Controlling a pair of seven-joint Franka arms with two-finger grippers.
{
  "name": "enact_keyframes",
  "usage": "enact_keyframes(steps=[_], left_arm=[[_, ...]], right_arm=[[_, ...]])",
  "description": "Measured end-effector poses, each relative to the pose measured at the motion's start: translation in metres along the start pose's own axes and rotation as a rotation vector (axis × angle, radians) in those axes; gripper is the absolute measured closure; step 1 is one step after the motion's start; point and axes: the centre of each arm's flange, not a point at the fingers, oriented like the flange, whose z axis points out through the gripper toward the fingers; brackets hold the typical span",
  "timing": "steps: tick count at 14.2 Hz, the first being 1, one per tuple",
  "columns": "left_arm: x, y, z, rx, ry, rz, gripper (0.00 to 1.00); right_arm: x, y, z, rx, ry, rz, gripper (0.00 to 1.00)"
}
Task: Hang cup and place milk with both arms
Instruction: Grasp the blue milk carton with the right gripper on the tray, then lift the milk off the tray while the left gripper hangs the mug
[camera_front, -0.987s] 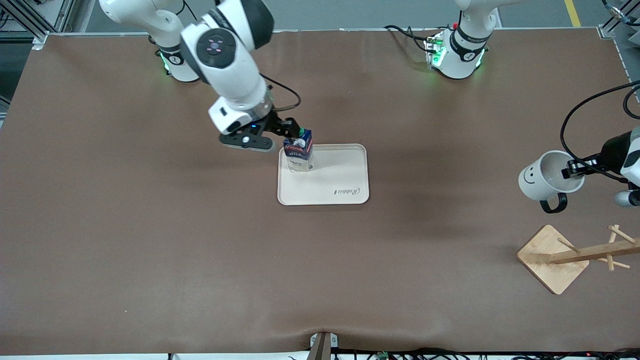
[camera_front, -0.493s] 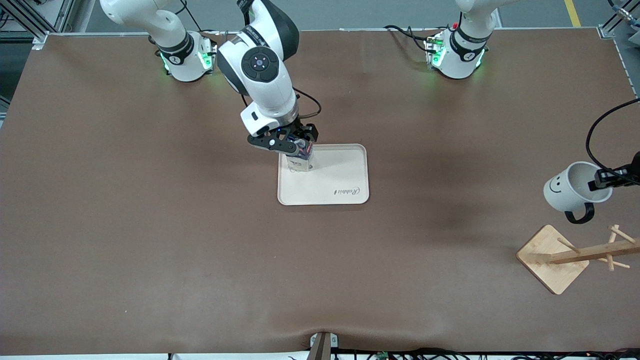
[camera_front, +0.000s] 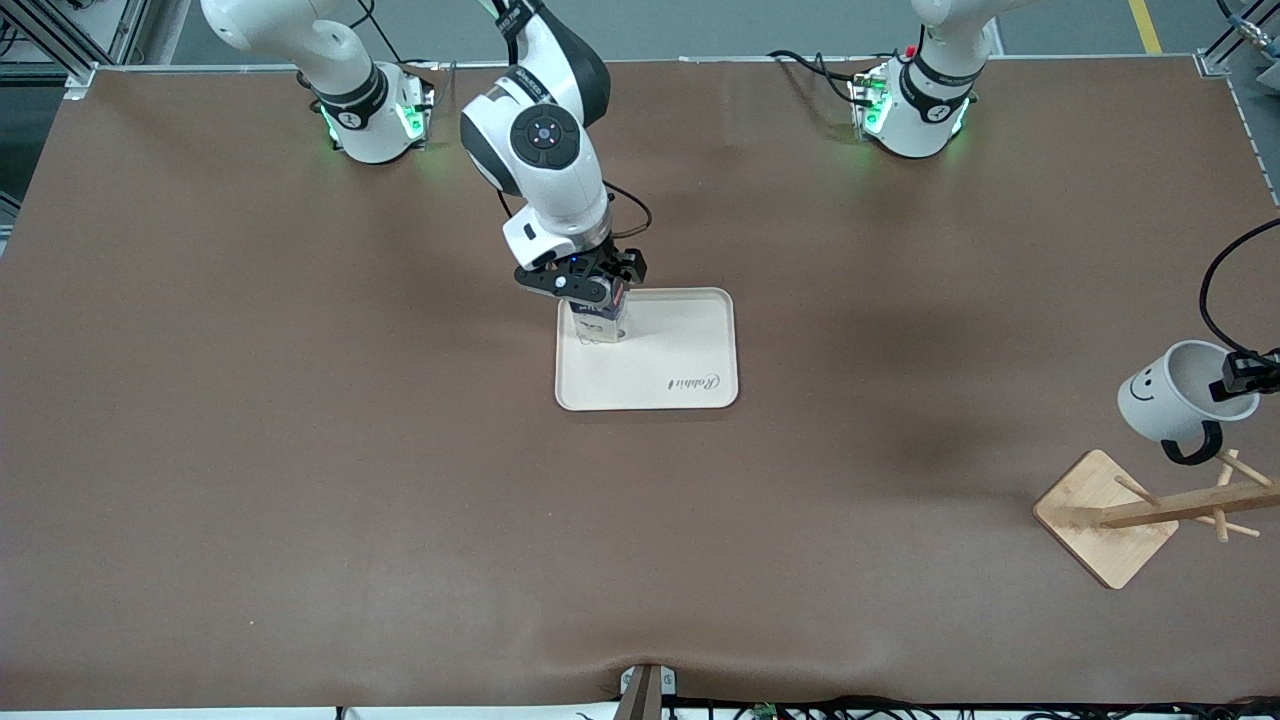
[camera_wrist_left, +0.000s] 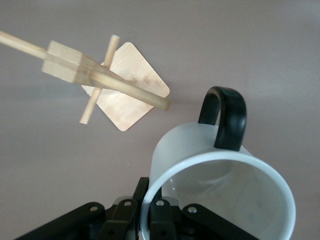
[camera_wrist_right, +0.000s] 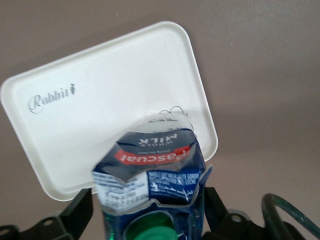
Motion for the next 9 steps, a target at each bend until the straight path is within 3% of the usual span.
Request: enact_keyframes(steps=[2, 6, 9], left_arm=[[0.001, -0.01, 0.003, 0.003, 0.015, 0.016, 0.95], [0.005, -0.026, 0.011, 0.002, 0.024, 0.014, 0.95], [0.007, -0.035, 0.013, 0.003, 0.037, 0.002, 0.95]], right_arm=[[-0.001, 0.003, 0.001, -0.033, -0.007, -0.005, 0.28], [0.016, 0.007, -0.021, -0.073, -0.027, 0.024, 0.3], [0.061, 0.019, -0.085, -0.078, -0.042, 0.091, 0.33]])
